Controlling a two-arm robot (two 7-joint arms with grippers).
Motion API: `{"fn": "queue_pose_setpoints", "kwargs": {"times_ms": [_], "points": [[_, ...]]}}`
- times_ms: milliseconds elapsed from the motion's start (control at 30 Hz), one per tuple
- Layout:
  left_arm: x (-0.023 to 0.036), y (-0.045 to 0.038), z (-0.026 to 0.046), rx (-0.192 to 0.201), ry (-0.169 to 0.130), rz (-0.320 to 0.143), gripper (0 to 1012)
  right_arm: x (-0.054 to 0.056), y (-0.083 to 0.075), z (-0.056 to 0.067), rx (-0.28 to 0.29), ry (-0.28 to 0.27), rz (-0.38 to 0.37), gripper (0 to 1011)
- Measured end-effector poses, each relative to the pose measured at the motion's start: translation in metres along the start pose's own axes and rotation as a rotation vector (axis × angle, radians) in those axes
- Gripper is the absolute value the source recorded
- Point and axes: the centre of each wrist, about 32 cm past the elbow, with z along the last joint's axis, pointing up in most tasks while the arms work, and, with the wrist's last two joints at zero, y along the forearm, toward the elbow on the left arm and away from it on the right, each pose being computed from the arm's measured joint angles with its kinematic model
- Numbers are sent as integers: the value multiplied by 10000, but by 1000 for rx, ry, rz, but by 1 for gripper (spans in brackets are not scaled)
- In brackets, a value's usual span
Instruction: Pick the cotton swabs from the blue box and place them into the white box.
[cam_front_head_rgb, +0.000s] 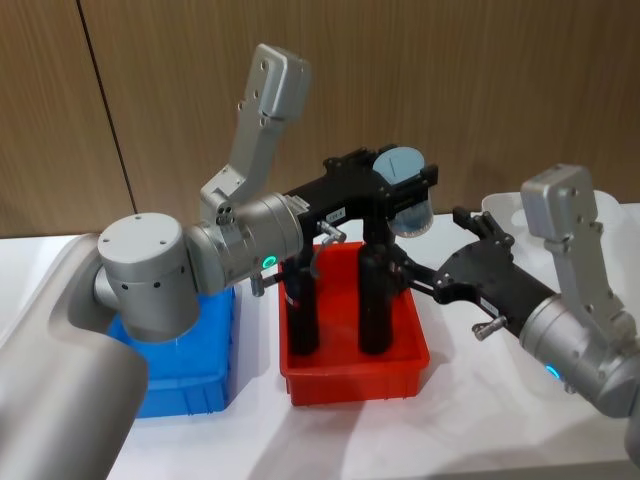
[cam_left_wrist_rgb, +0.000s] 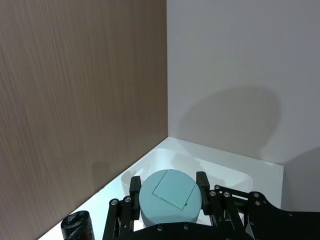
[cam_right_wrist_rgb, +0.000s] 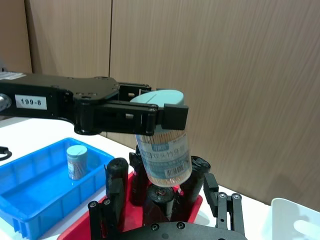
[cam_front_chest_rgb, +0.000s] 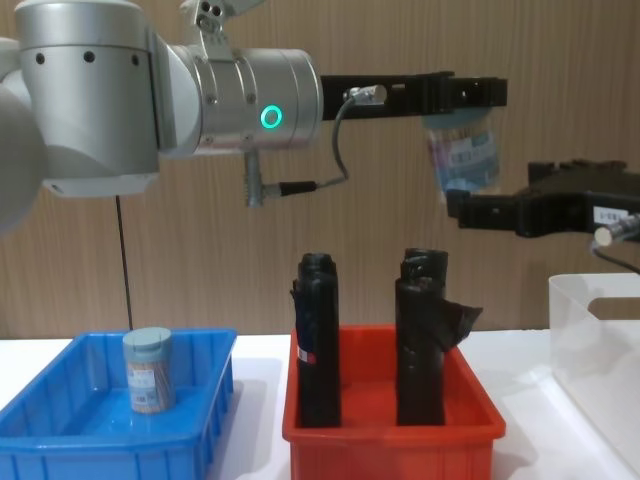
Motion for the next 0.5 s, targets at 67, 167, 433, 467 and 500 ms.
{"fn": "queue_pose_setpoints", "kwargs": {"times_ms": [67, 167, 433, 467, 500], "points": [[0, 0, 0, 0, 0, 0, 671, 2, 26, 12, 2, 8, 4, 1002], [0, 0, 0, 0, 0, 0, 671, 5, 60, 25, 3, 16, 11, 1002], [0, 0, 0, 0, 0, 0, 671, 14, 137, 50, 4, 35, 24, 1002], [0, 0, 0, 0, 0, 0, 671, 16, 146, 52, 3, 37, 26, 1001], [0, 0, 0, 0, 0, 0, 670, 20, 160, 54, 2, 40, 27, 1001]]}}
